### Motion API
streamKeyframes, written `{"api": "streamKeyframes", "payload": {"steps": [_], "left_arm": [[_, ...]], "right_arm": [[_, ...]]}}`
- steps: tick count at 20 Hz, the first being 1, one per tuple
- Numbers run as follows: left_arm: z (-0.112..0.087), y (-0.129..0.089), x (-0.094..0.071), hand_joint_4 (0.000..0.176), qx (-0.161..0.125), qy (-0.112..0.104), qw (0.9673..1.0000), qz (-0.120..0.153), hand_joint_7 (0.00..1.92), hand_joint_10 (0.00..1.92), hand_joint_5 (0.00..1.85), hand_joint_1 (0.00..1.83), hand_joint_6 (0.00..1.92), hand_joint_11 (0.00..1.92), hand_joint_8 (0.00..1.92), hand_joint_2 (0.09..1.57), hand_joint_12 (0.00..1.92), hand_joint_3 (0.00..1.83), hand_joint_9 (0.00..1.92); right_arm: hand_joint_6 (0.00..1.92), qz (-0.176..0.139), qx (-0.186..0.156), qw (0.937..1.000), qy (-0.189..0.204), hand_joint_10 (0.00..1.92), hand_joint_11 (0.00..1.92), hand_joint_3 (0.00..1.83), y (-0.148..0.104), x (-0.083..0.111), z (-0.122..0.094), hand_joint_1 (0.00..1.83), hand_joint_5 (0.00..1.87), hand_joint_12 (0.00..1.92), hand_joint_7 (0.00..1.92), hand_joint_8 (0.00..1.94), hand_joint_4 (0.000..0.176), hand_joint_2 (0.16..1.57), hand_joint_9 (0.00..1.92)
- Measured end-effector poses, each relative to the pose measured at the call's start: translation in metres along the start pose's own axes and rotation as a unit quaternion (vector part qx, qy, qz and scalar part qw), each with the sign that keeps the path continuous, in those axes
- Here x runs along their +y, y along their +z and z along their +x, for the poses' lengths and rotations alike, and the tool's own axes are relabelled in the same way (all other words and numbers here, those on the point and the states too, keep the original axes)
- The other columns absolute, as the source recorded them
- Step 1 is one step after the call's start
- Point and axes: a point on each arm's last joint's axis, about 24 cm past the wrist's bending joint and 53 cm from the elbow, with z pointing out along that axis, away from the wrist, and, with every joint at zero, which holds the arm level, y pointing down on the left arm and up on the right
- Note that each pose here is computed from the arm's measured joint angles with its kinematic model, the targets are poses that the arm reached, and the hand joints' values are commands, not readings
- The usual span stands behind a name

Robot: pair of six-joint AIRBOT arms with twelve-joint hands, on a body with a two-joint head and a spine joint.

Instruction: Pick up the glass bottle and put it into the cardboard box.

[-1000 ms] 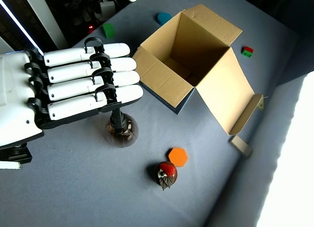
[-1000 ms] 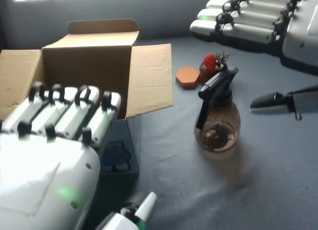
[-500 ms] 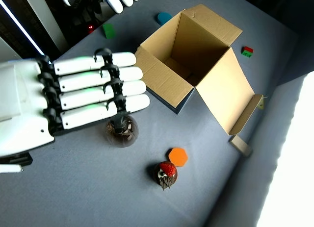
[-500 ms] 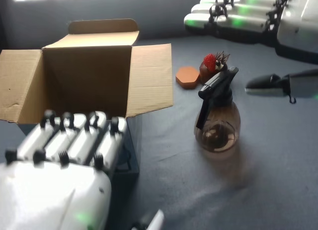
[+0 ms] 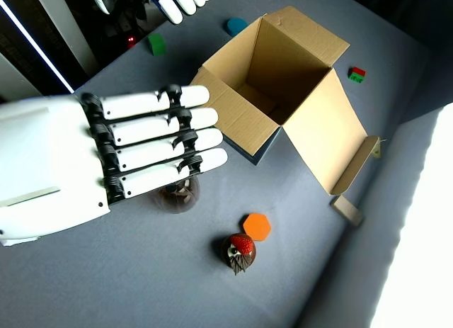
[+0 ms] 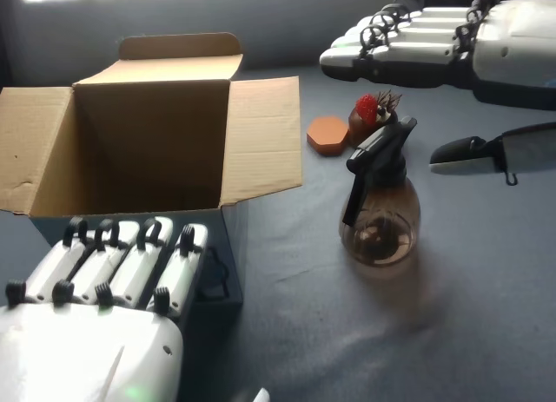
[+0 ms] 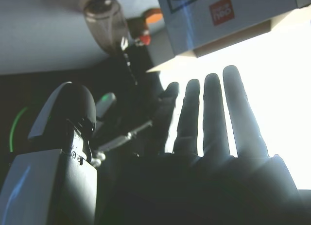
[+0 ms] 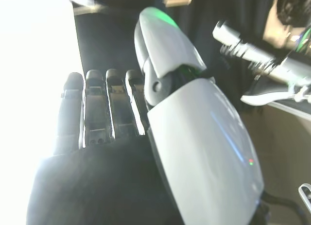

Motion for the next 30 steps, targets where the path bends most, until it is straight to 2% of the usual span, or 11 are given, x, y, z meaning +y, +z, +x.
{"api": "streamKeyframes", "payload": {"steps": [6, 7, 8, 13, 16, 18, 20, 22, 24, 27, 30], "left_arm": [[0.015, 0.01, 0.002, 0.0, 0.027, 0.003, 0.9996, -0.004, 0.02, 0.0, 0.02, 0.28, 0.0, 0.0, 0.0, 1.22, 0.36, 0.0, 0.06], [0.017, 0.013, 0.002, 0.0, 0.03, 0.0, 0.9995, -0.003, 0.02, 0.0, 0.02, 0.29, 0.0, 0.0, 0.0, 1.22, 0.36, 0.0, 0.06], [0.02, 0.015, 0.004, 0.0, 0.034, 0.0, 0.9994, -0.004, 0.02, 0.0, 0.02, 0.29, 0.0, 0.0, 0.0, 1.22, 0.36, 0.0, 0.06], [0.024, 0.032, 0.024, 0.0, 0.03, -0.012, 0.999, -0.032, 0.0, 0.0, 0.01, 0.31, 0.0, 0.0, 0.0, 1.23, 0.27, 0.0, 0.05], [0.027, 0.034, 0.034, 0.0, 0.032, -0.02, 0.9984, -0.043, 0.0, 0.0, 0.02, 0.32, 0.0, 0.0, 0.0, 1.23, 0.25, 0.0, 0.03], [0.028, 0.033, 0.033, 0.0, 0.034, -0.019, 0.9985, -0.039, 0.0, 0.0, 0.01, 0.32, 0.0, 0.0, 0.0, 1.23, 0.19, 0.0, 0.01], [0.028, 0.032, 0.032, 0.0, 0.035, -0.019, 0.9986, -0.035, 0.0, 0.0, 0.0, 0.32, 0.0, 0.0, 0.0, 1.23, 0.1, 0.0, 0.0], [0.03, 0.031, 0.034, 0.0, 0.037, -0.016, 0.9985, -0.037, 0.0, 0.0, 0.0, 0.32, 0.0, 0.0, 0.0, 1.23, 0.09, 0.0, 0.01], [0.035, 0.028, 0.037, 0.0, 0.045, -0.021, 0.998, -0.04, 0.0, 0.01, 0.01, 0.31, 0.0, 0.0, 0.0, 1.22, 0.21, 0.0, 0.04], [0.038, 0.027, 0.039, 0.0, 0.047, -0.02, 0.9979, -0.04, 0.02, 0.01, 0.03, 0.29, 0.01, 0.0, 0.0, 1.22, 0.29, 0.0, 0.06], [0.039, 0.026, 0.04, 0.0, 0.049, -0.021, 0.9978, -0.04, 0.03, 0.01, 0.04, 0.28, 0.01, 0.0, 0.01, 1.22, 0.29, 0.0, 0.07]], "right_arm": [[0.0, 0.017, 0.03, 0.9993, 0.013, 0.0, 0.0, 0.04, 0.006, -0.01, 0.014, 1.13, 0.0, 0.0, 0.0, 0.0, 0.0, 1.2, 0.0], [0.0, 0.018, 0.031, 0.9991, 0.023, 0.0, 0.0, 0.08, 0.008, -0.011, 0.011, 1.05, 0.0, 0.0, 0.0, 0.0, 0.0, 1.28, 0.0], [0.0, 0.021, 0.031, 0.9985, 0.041, 0.0, 0.0, 0.04, 0.009, -0.014, 0.009, 1.1, 0.0, 0.0, 0.0, 0.0, 0.0, 1.2, 0.0], [0.0, 0.044, 0.038, 0.9936, 0.097, 0.0, 0.0, 0.02, 0.012, -0.04, 0.003, 1.11, 0.0, 0.0, 0.0, 0.0, 0.0, 1.15, 0.0], [0.0, 0.031, 0.051, 0.9934, 0.098, 0.0, 0.0, 0.01, 0.011, -0.036, 0.007, 1.12, 0.0, 0.0, 0.0, 0.0, 0.0, 1.14, 0.0], [0.0, 0.03, 0.087, 0.9918, 0.089, 0.0, 0.0, 0.01, 0.015, -0.033, 0.021, 1.13, 0.0, 0.0, 0.0, 0.0, 0.0, 1.14, 0.0], [0.0, 0.029, 0.1, 0.9906, 0.089, 0.0, 0.0, 0.01, 0.017, -0.031, 0.026, 1.12, 0.0, 0.0, 0.0, 0.0, 0.0, 1.13, 0.0], [0.0, 0.028, 0.105, 0.9907, 0.081, 0.0, 0.0, 0.02, 0.019, -0.03, 0.026, 1.08, 0.0, 0.0, 0.0, 0.0, 0.0, 1.17, 0.0], [0.0, 0.03, 0.106, 0.9903, 0.085, 0.0, 0.0, 0.03, 0.02, -0.031, 0.027, 1.08, 0.0, 0.0, 0.0, 0.0, 0.0, 1.18, 0.0], [0.0, 0.034, 0.106, 0.9904, 0.081, 0.0, 0.0, 0.01, 0.026, -0.034, 0.028, 1.23, 0.0, 0.0, 0.0, 0.0, 0.0, 1.13, 0.0], [0.0, 0.035, 0.105, 0.9905, 0.082, 0.0, 0.0, 0.02, 0.035, -0.039, 0.026, 1.23, 0.0, 0.0, 0.0, 0.0, 0.0, 1.15, 0.0]]}}
